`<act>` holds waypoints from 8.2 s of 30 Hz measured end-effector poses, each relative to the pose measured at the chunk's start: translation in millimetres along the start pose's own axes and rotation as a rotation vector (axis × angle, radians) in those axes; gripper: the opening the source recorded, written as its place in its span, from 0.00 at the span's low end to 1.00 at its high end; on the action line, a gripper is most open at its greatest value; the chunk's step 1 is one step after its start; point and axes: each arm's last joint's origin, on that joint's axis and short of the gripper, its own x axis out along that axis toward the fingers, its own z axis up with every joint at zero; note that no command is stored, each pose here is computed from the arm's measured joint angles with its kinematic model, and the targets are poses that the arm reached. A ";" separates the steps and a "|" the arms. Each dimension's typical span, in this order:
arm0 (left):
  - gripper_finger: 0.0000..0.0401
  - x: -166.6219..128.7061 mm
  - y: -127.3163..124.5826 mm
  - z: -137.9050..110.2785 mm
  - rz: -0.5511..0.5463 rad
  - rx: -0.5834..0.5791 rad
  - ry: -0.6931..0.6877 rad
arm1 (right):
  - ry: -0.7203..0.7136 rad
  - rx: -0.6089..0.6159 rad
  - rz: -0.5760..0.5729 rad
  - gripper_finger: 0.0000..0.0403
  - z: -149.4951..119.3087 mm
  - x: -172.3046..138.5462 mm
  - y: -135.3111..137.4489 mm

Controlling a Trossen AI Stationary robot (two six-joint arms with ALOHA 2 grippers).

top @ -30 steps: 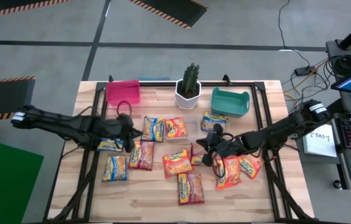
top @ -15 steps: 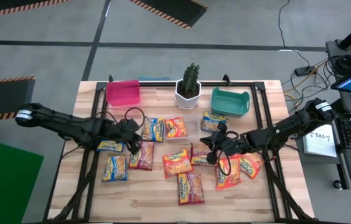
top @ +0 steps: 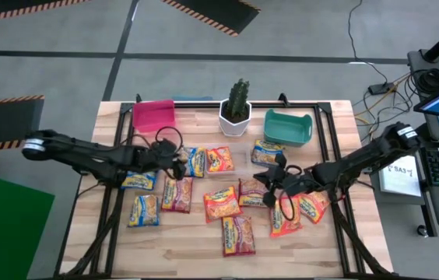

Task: Sort Maruchan noodles
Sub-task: Put the blue noodle pack into the red bin, then put the red noodle pack into the green bin

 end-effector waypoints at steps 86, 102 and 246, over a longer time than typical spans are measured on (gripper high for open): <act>0.00 -7.4 153.1 153.7 0.884 0.184 0.219 | -0.040 -0.022 0.011 0.03 9.4 -11.1 -4.6; 0.00 58.6 177.4 127.5 0.877 0.265 0.602 | -0.040 -0.020 0.011 0.03 9.5 -11.1 -4.6; 0.34 -38.5 -61.7 5.9 -0.520 0.690 -0.158 | 0.362 0.767 -0.092 0.14 -63.3 25.8 -0.7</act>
